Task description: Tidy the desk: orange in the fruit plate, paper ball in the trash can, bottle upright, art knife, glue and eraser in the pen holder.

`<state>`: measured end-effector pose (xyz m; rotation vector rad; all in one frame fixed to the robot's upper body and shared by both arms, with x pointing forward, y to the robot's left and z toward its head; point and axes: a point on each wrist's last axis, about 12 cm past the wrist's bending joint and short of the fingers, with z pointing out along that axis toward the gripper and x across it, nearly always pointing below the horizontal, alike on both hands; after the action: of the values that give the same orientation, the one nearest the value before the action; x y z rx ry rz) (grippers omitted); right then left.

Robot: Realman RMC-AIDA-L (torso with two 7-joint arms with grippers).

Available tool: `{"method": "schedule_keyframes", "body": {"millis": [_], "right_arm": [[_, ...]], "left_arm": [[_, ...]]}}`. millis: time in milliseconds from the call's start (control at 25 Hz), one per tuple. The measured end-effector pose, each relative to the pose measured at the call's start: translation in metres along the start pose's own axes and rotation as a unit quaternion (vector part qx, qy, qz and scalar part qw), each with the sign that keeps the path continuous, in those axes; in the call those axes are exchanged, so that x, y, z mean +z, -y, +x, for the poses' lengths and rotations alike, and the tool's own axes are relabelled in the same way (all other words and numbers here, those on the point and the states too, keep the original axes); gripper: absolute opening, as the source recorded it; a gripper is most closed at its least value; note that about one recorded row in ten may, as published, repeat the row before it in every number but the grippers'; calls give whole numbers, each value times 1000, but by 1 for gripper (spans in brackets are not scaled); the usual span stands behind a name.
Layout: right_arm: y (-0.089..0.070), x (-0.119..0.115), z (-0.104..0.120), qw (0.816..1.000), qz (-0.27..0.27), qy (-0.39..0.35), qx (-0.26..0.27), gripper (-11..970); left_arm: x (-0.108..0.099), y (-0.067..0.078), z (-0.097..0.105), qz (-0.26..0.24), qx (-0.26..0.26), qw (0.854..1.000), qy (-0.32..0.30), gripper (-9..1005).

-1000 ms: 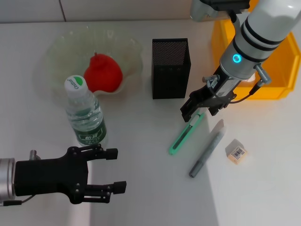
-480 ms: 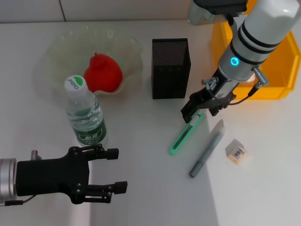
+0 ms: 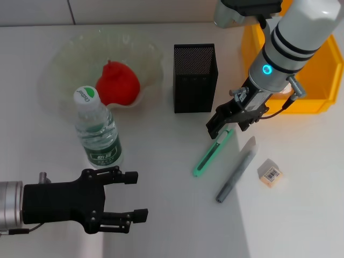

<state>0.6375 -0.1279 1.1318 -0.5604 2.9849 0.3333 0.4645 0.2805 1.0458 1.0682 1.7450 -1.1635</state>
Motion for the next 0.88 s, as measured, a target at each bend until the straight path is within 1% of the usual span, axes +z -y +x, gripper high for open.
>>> {"method": "schedule_keyframes", "body": {"millis": [640,880], "right_arm": [[-1,2,-3,1000,13,7,-10,801],[-4,3,-4,999,28,3,-27,801]], "left_arm": [[2,-1,-1,3,7,1000,0,859],[2,-1,-1,3,9,1000,0,859]]}}
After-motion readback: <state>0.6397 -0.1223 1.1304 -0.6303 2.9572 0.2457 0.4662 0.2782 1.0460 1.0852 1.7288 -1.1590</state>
